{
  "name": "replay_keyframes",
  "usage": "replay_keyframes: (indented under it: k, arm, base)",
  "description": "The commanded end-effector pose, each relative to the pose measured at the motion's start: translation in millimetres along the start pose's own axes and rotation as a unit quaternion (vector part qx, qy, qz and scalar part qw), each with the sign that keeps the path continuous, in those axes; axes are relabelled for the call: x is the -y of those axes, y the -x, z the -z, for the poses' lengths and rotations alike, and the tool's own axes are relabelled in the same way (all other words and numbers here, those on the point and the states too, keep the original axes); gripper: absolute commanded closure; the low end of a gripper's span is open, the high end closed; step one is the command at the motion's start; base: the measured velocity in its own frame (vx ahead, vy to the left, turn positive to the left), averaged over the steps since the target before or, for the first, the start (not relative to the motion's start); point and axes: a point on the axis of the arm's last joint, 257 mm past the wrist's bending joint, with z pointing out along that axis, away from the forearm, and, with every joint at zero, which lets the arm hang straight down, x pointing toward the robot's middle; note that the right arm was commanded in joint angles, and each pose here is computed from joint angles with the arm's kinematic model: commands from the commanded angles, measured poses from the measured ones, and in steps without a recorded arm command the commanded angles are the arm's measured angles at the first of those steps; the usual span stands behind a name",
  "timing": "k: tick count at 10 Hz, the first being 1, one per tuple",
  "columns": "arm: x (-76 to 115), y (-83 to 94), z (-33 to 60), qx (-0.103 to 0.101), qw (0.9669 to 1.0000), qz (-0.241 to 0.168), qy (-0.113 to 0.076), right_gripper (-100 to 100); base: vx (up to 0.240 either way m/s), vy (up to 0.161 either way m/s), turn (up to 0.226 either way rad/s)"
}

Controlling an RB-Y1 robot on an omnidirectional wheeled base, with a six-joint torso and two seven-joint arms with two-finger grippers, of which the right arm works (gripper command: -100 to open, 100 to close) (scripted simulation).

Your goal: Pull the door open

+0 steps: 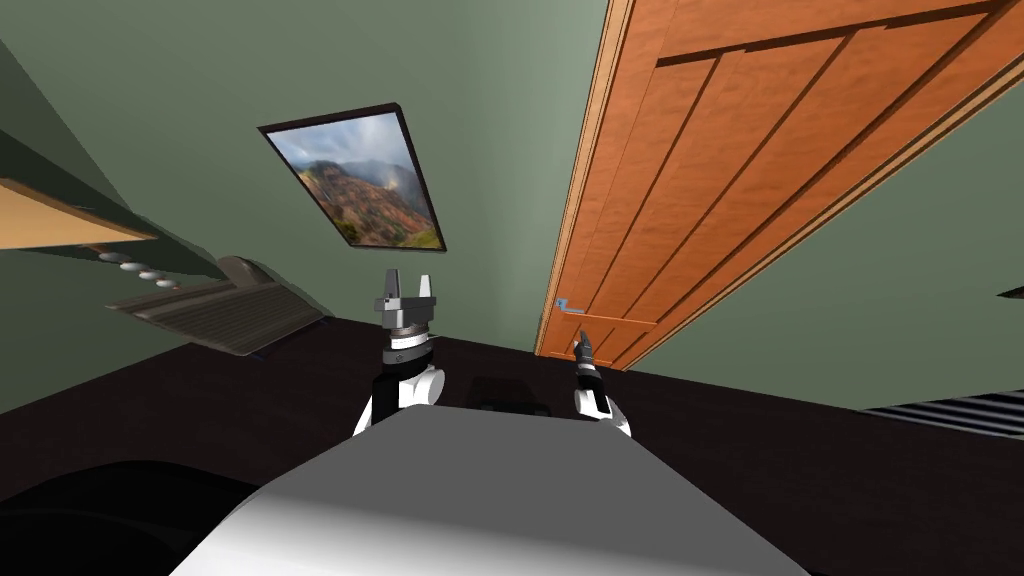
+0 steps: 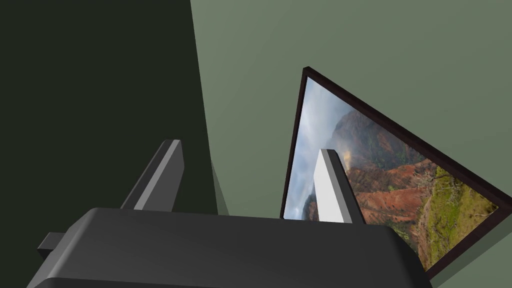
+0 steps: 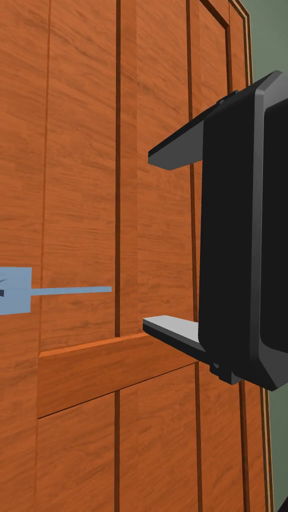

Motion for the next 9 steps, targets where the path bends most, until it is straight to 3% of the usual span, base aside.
replay_keyframes:
  k: [1, 9]
  arm:
    - [7.0, 4.0, 0.7, 0.003, 1.0, 0.0, -0.006, -100]
    - [33.4, 15.4, 4.3, 0.019, 0.9993, -0.003, -0.033, -100]
  base:
    - [0.078, -0.037, 0.119]
    - [0.068, -0.039, 0.083]
